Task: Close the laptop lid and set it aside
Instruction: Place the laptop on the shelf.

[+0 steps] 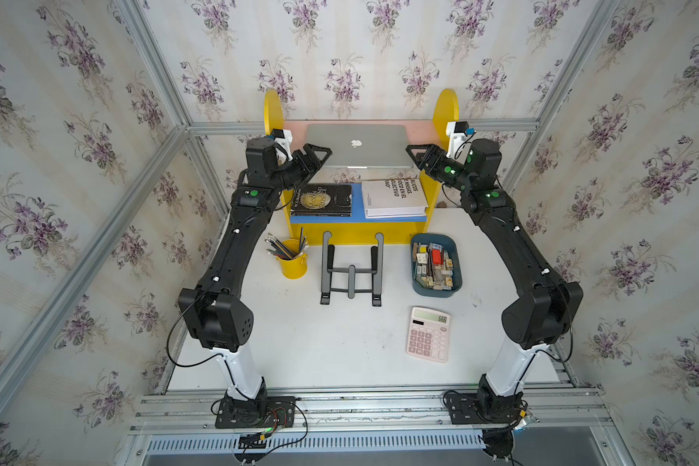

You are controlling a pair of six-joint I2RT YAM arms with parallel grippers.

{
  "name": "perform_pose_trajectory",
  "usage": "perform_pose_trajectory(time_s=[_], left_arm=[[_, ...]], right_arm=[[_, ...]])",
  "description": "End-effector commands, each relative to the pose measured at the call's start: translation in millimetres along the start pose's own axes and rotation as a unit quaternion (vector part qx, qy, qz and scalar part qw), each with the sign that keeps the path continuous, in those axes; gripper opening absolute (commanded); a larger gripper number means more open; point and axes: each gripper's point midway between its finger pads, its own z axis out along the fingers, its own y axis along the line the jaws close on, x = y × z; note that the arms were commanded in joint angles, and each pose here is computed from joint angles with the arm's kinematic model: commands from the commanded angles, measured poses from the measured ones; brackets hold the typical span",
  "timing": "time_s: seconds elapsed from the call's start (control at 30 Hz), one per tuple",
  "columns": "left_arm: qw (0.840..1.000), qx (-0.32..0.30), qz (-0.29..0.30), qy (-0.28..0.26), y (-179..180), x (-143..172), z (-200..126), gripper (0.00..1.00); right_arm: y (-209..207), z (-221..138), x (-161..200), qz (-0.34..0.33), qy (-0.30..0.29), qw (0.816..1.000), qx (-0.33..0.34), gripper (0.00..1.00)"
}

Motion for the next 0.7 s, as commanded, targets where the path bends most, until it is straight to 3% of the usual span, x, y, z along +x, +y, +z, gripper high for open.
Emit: perform_pose_trajectory(time_s=[0.0, 0.47, 0.67], left_arm=[[0.999, 0.021, 0.026, -0.005, -11, -4, -8, 0.87], [0.999, 0.008, 0.054, 0.002, -12, 19, -42, 0.79], [0.998, 0.007, 0.062, 0.006, -15, 28, -54, 0.66]], right_arm=[[5, -9, -6, -0.024, -0.016, 1.0, -0.009, 0.68], [15, -39, 13, -0.072, -0.001, 0.997, -0.003, 0.62], [25, -46, 25, -0.087, 0.014, 0.996, -0.011, 0.55]])
